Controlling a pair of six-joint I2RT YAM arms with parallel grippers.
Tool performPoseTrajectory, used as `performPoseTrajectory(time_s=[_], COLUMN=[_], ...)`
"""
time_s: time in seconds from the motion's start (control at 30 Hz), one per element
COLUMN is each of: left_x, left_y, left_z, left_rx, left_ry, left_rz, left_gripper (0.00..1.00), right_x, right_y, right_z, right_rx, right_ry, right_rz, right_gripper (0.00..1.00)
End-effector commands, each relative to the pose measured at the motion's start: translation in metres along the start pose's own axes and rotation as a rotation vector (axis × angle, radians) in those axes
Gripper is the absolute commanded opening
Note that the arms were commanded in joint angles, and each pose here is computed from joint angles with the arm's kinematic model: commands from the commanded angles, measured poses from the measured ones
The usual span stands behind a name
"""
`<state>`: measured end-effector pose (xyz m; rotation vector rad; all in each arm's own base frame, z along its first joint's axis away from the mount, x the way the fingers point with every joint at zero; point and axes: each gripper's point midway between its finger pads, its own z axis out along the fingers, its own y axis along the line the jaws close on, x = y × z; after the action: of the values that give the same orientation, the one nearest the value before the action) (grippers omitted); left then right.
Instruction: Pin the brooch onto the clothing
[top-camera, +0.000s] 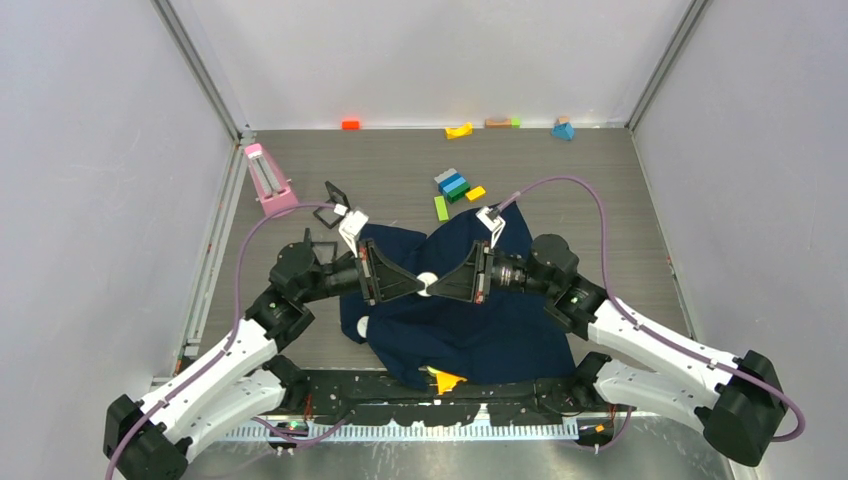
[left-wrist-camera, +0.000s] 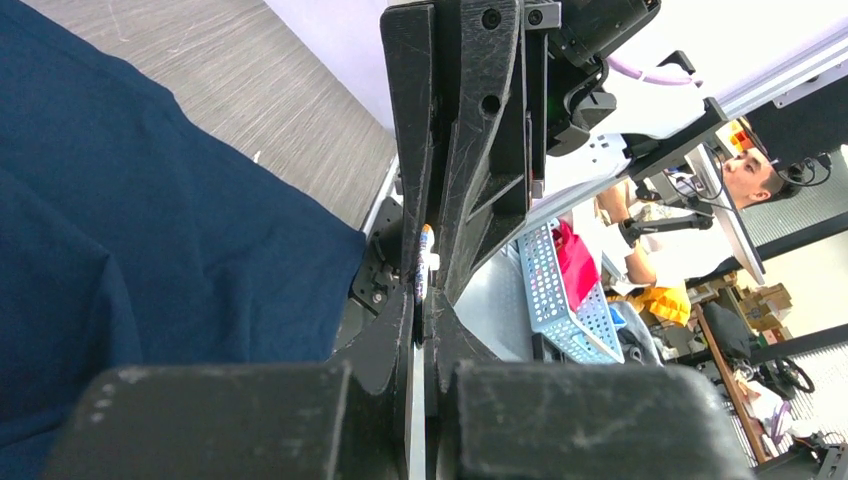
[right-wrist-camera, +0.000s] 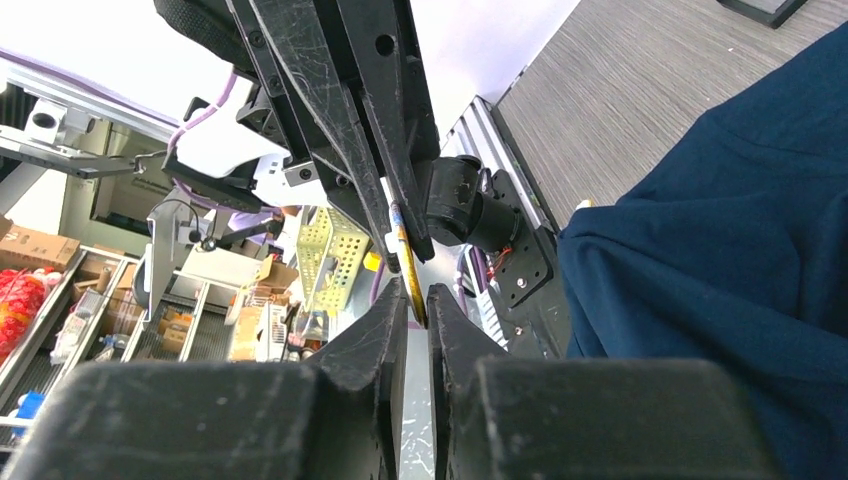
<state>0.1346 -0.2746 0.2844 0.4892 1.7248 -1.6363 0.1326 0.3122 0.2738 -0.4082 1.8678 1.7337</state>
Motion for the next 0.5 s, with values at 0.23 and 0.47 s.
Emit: performPoseTrajectory(time_s=[0.23,0.47], left_x=[0.005,0.008], left_y=[-0.046,-0.028], left_z=[-0.004,-0.006], left_rx=[0.226,0.134], left_ry=[0.101,0.071], left_rz=[0.091,0.096], left_gripper=[0.00,0.00], right_x=[-0.004,-0.008], right_y=[-0.044,-0.035], right_z=[0.022,0.019], right_rx=[0.140,0.121], right_ry=[-0.019,-0.036], right_rz=[0.106,0.076], right_gripper=[0.10,0.18])
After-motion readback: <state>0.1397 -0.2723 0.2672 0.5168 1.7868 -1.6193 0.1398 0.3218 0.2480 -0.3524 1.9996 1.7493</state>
